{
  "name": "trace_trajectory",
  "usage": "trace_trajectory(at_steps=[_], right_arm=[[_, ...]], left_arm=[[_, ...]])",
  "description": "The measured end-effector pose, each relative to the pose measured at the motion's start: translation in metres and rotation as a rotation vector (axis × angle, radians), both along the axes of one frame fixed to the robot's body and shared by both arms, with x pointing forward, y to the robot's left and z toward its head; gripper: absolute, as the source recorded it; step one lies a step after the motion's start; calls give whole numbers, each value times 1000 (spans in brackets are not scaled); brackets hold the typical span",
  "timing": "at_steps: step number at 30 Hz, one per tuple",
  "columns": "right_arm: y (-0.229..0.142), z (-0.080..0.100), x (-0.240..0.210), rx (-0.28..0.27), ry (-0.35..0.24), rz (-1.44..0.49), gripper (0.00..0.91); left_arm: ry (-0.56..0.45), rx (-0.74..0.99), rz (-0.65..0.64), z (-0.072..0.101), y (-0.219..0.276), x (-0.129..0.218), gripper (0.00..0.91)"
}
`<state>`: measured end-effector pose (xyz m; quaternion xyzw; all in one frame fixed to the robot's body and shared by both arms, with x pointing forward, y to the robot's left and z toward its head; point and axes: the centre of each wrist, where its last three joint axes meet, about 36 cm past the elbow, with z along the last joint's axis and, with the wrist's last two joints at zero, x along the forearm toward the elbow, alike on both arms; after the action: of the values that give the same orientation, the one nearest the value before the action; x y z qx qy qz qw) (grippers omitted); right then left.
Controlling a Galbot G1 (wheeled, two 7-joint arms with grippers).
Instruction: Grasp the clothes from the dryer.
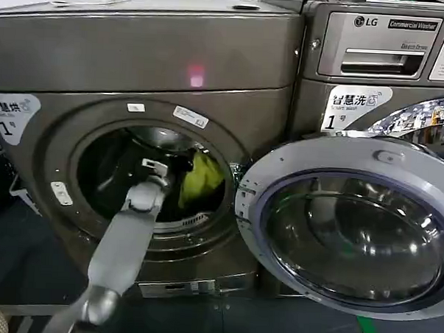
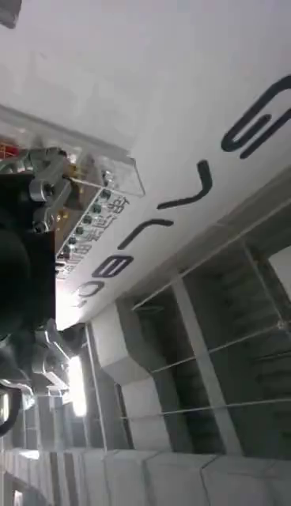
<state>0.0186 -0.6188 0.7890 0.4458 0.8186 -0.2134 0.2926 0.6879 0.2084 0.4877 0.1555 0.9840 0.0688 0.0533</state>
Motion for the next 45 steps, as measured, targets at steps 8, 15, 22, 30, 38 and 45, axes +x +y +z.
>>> trace_trajectory(at_steps=[8, 15, 22, 30, 38, 45], right_arm=[[1, -1, 0, -16, 14, -10, 907], [-1, -5, -1, -12, 24, -31, 907], [-2, -6, 1, -18, 25, -37, 907], [-2, -8, 3, -20, 23, -38, 907], [1, -3, 4, -36, 26, -30, 907], [4, -1, 0, -34, 33, -29, 907]], left_arm=[[-141, -224, 130, -9, 3, -33, 0], [-199, -272, 197, -19, -1, -57, 0], [-236, -287, 224, -25, -6, -69, 0], [-251, -267, 229, -26, -10, -79, 0], [-248, -246, 223, -27, -13, -82, 0], [-245, -235, 217, -28, -18, -81, 0]])
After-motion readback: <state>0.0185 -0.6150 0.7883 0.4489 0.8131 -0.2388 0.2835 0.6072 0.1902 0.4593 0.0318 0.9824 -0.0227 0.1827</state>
